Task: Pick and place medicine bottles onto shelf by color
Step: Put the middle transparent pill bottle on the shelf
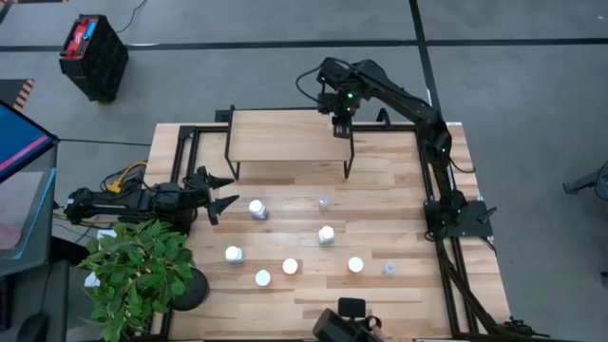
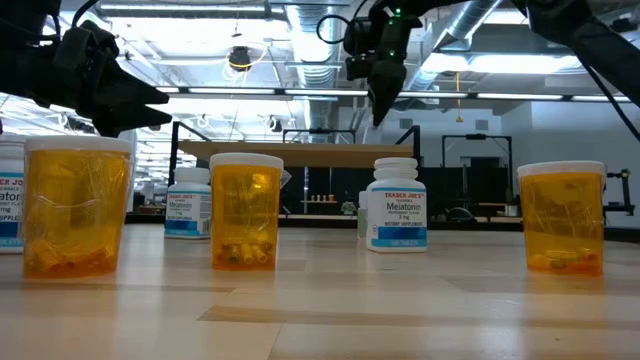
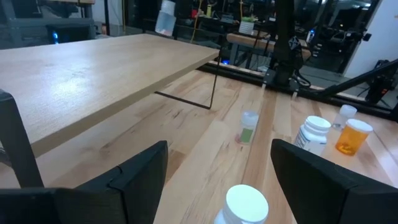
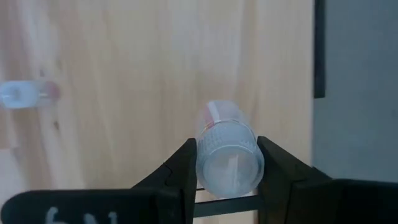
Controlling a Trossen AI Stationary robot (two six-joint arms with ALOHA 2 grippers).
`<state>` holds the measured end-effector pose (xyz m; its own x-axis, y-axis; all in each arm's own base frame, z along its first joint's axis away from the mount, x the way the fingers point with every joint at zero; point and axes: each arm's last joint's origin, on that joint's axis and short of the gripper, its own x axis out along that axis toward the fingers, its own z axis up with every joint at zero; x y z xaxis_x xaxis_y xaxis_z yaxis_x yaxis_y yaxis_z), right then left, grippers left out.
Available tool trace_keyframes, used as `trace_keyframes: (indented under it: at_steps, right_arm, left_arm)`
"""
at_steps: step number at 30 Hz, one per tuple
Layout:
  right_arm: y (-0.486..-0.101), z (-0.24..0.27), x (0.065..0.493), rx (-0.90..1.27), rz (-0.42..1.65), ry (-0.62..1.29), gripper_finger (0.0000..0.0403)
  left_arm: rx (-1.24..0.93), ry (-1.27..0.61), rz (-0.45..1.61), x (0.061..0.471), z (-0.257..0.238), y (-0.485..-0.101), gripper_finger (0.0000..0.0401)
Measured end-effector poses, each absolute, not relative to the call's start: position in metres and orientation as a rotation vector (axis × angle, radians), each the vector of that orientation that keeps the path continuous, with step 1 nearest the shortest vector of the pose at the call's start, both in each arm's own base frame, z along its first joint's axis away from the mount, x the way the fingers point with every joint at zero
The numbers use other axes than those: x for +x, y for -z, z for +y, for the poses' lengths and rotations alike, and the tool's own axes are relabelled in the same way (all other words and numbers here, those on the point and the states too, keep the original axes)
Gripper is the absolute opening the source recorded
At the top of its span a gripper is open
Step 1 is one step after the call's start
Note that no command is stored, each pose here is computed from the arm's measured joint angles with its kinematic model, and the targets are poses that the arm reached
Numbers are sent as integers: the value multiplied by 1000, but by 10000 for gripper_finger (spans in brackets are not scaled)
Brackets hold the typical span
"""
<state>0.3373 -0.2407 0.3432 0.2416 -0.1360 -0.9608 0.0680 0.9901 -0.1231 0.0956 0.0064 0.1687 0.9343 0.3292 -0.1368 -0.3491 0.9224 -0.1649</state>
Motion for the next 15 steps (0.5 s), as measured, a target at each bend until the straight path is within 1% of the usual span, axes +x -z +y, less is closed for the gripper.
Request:
trace_keyframes:
  at_steps: [3,15]
  right_arm:
    - [-340,-241,337,-22,1328,124,134]
    - [-336,-243,342,-25,1311,137,145]
  left_arm:
    - [-191,-348,107,96,6,-169,273]
    - [-193,-347,107,96,6,-169,273]
